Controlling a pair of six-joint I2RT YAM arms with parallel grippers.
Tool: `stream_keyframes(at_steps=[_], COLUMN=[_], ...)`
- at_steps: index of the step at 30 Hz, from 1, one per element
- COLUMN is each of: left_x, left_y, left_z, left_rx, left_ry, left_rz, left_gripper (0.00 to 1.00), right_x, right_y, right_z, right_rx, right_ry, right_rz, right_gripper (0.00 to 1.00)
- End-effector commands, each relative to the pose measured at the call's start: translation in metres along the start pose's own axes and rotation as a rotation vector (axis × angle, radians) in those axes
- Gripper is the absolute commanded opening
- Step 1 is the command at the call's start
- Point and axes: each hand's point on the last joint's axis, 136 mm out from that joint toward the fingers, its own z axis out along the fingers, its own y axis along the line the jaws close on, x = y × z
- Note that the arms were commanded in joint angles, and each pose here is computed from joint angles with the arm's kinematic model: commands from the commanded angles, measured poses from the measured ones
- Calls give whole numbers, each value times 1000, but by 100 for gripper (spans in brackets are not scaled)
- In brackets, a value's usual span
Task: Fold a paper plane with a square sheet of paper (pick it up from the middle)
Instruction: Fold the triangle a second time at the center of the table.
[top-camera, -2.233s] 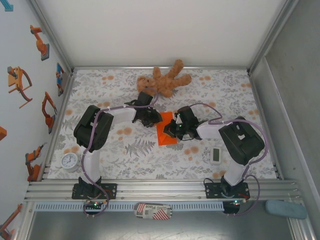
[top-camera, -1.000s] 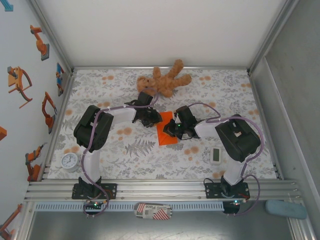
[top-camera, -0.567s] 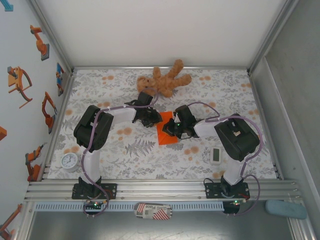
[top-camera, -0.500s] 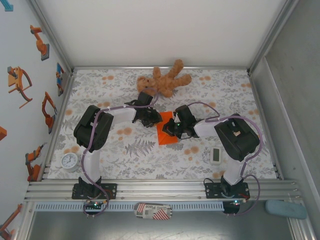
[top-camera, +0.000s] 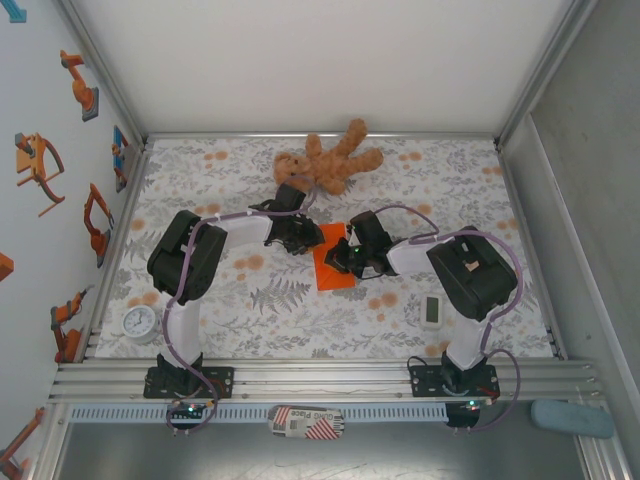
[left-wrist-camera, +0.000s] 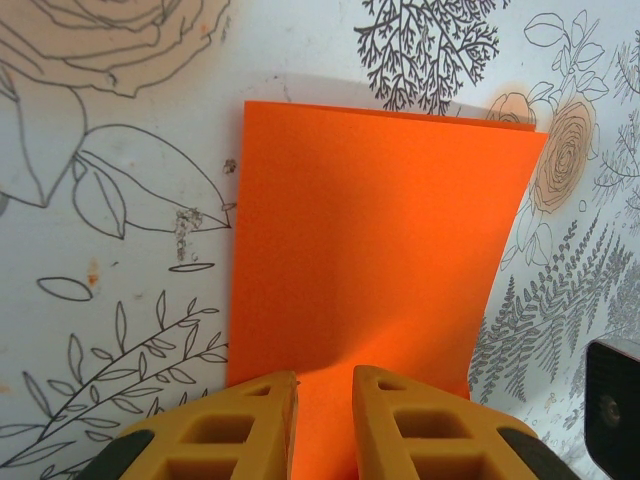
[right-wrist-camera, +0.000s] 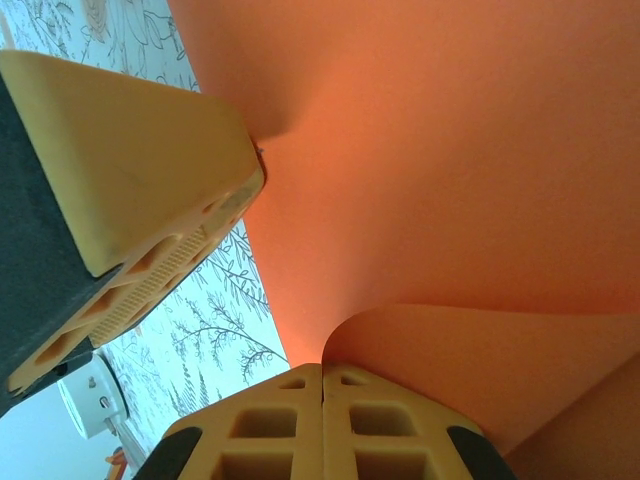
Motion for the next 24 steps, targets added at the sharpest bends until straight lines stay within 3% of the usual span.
stream_keyframes(at_steps=[1, 24], left_x=[16, 17], left_y=[30, 32], left_z=[9, 8], left_rx=[-98, -102], left_ry=[55, 55], left_rz=[-15, -17], left_gripper=[24, 23], right_x=[-2, -3], right_y=[-2, -9], right_z=[4, 7], right_rx=[22, 46], right_ry=[-8, -10], right_rz=[-17, -5], right_gripper=[0, 0])
